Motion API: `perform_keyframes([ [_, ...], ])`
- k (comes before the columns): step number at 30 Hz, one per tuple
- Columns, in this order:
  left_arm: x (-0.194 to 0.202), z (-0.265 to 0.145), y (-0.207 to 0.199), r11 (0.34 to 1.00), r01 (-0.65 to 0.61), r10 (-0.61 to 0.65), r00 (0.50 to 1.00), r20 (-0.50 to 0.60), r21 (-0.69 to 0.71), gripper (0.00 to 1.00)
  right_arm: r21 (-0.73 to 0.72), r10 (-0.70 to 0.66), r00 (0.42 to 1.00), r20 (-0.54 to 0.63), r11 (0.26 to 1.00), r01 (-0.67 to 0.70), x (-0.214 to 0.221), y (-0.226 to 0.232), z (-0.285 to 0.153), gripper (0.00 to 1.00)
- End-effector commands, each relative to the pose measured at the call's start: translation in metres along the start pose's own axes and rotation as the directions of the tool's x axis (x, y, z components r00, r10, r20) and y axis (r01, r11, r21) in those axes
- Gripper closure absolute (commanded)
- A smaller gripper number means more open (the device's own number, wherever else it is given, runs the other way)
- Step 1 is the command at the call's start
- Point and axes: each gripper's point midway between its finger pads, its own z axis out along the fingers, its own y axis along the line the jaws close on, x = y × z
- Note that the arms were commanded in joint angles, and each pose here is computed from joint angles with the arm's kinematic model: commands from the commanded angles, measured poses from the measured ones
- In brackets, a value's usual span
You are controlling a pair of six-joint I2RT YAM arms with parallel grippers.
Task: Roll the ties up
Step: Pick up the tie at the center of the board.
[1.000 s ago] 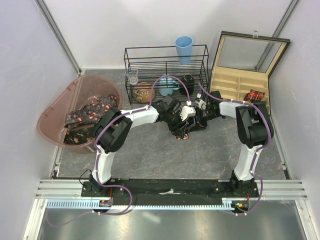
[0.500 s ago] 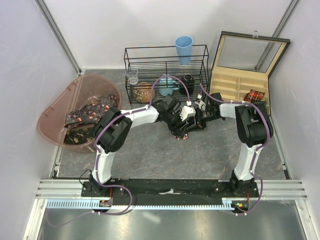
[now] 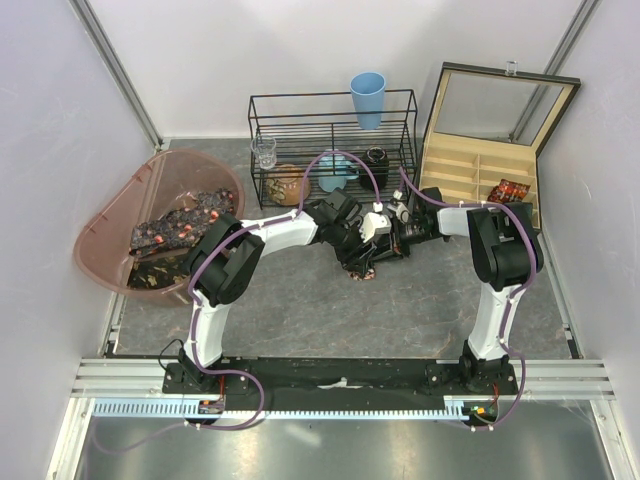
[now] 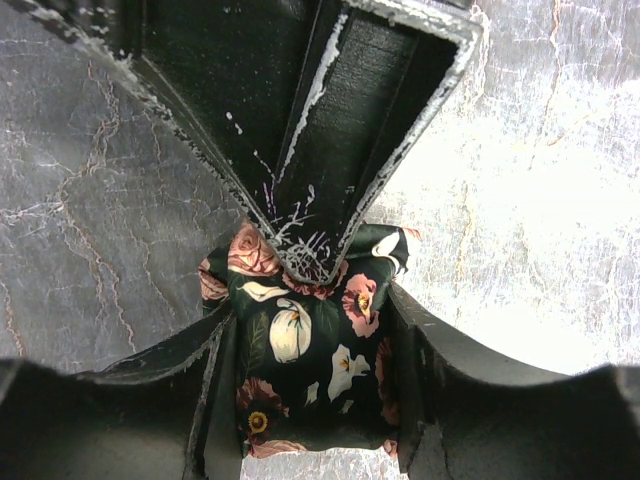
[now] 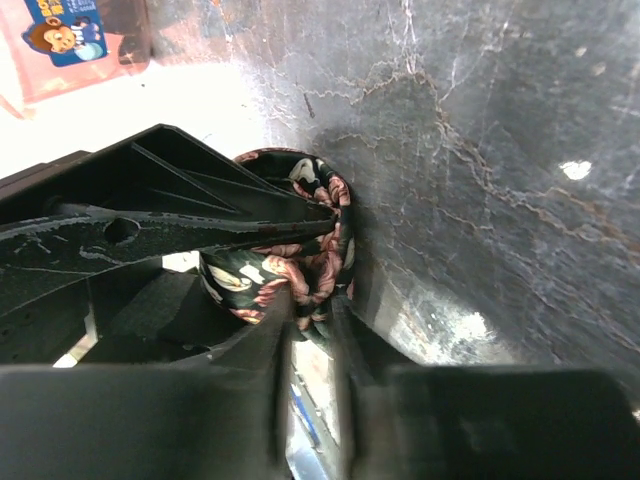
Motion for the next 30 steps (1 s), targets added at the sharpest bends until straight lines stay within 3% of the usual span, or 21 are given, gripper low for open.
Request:
perform_keyframes([
  [1,0.059,0.018,0.006,0.998,0.052,-0.057,0.984,-0.171,-0.033,0.98,-0.005,0.008,0.998,-0.066,1.000,-0.009,0.019,-0.005,0.015,0.88],
  [3,0.058,0.018,0.006,0.998,0.050,-0.055,0.984,-0.170,-0.033,0.98,-0.007,0.006,0.998,-0.067,1.000,-0.006,0.020,-0.006,0.014,1.00],
  [8,0.058,0.017,0.006,0.998,0.060,-0.064,0.984,-0.166,-0.033,0.96,0.040,-0.012,0.999,-0.043,0.999,0.014,0.018,-0.009,0.012,1.00],
  [12,0.038,0.006,0.004,0.999,0.036,-0.039,0.996,-0.074,-0.040,0.63,0.094,-0.044,0.999,-0.006,0.995,0.044,0.013,-0.009,0.005,1.00],
  [15,0.010,-0.011,0.001,0.998,-0.012,0.014,0.999,0.035,-0.059,0.50,0.115,-0.063,0.998,0.012,0.991,0.061,0.011,-0.007,0.001,1.00],
  [20,-0.019,-0.030,-0.008,0.995,-0.066,0.077,0.985,0.157,-0.079,0.34,0.133,-0.078,0.997,0.023,0.988,0.074,0.012,-0.001,-0.004,1.00],
  [24,-0.026,-0.041,-0.009,0.988,-0.090,0.115,0.972,0.205,-0.127,0.28,0.150,-0.092,0.995,0.025,0.985,0.087,0.014,0.001,-0.009,1.00],
  [26,-0.022,-0.045,-0.010,0.983,-0.105,0.135,0.968,0.210,-0.148,0.15,0.155,-0.100,0.995,0.027,0.983,0.095,0.015,0.002,-0.011,1.00],
  [30,-0.035,-0.062,-0.012,0.972,-0.146,0.194,0.939,0.283,-0.183,0.12,0.147,-0.107,0.994,0.023,0.984,0.102,0.018,0.006,-0.014,1.00],
])
